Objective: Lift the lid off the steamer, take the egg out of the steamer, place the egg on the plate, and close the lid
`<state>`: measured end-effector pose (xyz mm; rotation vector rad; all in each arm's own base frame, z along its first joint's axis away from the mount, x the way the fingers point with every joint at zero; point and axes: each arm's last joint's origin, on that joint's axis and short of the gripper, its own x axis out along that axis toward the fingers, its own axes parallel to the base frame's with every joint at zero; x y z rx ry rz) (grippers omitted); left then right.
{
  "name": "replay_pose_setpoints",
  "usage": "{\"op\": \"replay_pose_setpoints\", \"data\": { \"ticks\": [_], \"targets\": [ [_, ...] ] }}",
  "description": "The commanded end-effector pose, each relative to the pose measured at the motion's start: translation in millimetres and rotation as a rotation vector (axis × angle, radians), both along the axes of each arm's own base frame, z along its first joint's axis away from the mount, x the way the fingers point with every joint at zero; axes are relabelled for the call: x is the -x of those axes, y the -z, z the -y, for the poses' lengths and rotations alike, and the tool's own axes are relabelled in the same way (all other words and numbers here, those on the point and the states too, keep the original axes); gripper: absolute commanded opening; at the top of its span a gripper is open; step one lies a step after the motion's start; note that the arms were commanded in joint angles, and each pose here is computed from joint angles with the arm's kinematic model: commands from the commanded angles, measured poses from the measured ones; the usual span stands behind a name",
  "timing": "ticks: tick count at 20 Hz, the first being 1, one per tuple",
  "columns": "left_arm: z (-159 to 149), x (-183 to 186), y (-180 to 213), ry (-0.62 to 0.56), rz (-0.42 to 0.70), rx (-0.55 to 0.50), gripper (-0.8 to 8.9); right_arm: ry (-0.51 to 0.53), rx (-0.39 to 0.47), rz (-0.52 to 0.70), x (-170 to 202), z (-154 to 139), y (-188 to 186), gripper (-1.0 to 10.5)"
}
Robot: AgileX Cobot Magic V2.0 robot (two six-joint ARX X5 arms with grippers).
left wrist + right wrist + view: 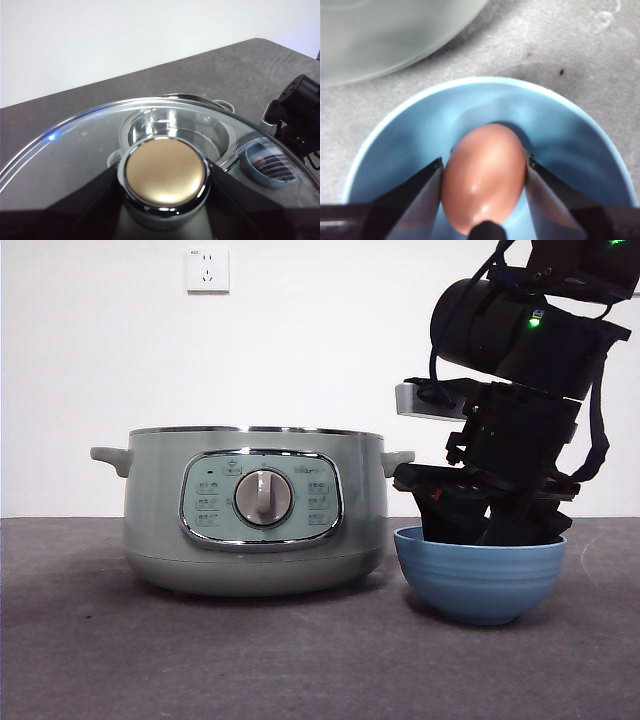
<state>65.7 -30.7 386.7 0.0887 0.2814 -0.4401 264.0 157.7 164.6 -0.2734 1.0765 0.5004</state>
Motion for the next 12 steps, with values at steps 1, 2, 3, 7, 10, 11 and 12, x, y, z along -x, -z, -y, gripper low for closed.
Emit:
{"op": "replay_pose_setpoints", "data": {
  "ticks": [1,2,3,7,10,11,12],
  "targets": [
    [-1,2,-6,0.003,0.055,0.025,-0.08,0.000,0.003,-0.009,2,0,2,4.5],
    [-1,2,-6,0.003,0.055,0.025,-0.08,0.000,-0.005,0.004,3,1,-3,4.5],
    [-1,2,-6,0.003,0.057,0.026,-0.08,0.000,-0.016,0.023,4,2,-9,4.5],
    [0,1,-6,0.003,0.058,0.026,-0.08,0.000,-0.066,0.106,19,10,-47,4.5],
    [4,-7,-8,0.011,0.063,0.030,-0.08,0.016,-0.145,0.217,44,25,-92,4.5],
    [6,-12,-8,0.027,0.058,0.033,-0.08,0.022,-0.174,0.255,54,31,-106,4.5],
    [10,-17,-9,0.046,0.054,0.036,-0.08,0.023,-0.198,0.290,64,37,-118,4.5]
  ]
}}
